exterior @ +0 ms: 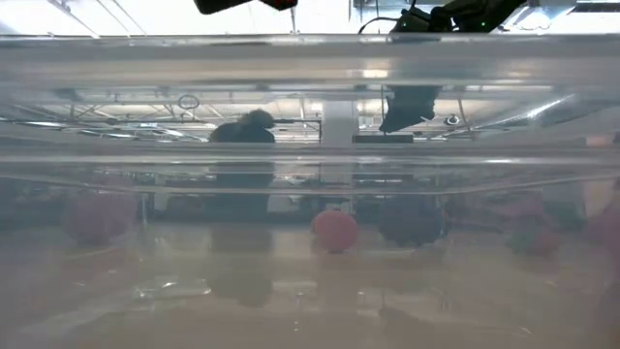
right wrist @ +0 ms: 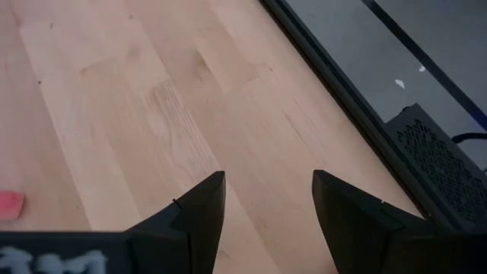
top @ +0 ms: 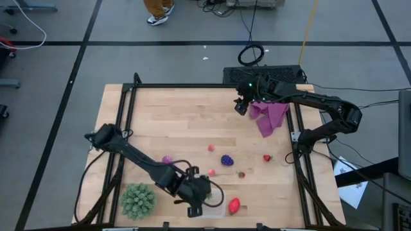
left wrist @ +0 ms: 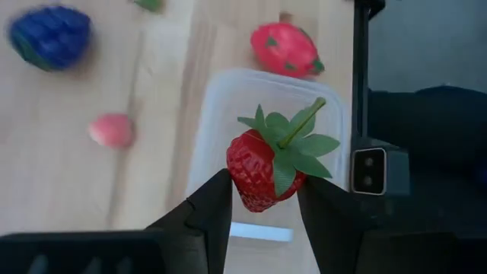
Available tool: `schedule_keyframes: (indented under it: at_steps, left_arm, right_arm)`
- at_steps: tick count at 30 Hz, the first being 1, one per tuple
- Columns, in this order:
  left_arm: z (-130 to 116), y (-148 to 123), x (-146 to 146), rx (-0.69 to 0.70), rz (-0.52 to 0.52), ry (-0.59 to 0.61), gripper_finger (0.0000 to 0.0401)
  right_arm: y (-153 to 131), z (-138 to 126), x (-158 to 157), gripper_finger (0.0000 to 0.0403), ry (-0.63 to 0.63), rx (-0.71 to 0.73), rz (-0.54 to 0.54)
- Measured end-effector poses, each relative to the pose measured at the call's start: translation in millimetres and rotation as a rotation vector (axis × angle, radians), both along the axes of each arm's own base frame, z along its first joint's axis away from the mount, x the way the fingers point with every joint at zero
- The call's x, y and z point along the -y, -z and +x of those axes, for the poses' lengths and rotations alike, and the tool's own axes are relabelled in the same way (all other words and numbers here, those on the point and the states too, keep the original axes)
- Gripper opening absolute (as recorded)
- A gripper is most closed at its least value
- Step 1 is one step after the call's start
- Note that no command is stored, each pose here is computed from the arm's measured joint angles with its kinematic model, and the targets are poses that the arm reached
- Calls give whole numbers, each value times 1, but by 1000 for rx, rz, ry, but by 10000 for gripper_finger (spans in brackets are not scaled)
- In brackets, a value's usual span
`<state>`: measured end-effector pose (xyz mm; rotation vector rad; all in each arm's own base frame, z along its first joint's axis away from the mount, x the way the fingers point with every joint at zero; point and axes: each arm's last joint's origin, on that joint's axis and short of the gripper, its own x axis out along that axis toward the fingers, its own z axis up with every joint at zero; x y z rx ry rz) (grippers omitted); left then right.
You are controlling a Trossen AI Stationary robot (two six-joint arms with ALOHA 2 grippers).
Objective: Pick and placing Produce into tupperware
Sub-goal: Put the left strawberry into the transparent bin
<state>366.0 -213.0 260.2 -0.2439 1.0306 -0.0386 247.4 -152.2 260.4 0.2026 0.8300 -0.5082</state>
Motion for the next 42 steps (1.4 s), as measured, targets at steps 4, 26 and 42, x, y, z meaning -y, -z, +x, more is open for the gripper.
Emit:
schedule_keyframes:
  at_steps: [4, 26, 42]
  left_arm:
    - [2, 1, 10, -31, -59, -21, 145]
    - [-2, 36, 28, -173, -70, -108, 145]
    - [10, 54, 21, -205, -64, -125, 145]
  right_arm:
    - [1, -1, -1, 187, 3, -13, 11]
    - [2, -14, 17, 187, 132, 1, 56]
    - [2, -14, 17, 187, 126, 2, 59]
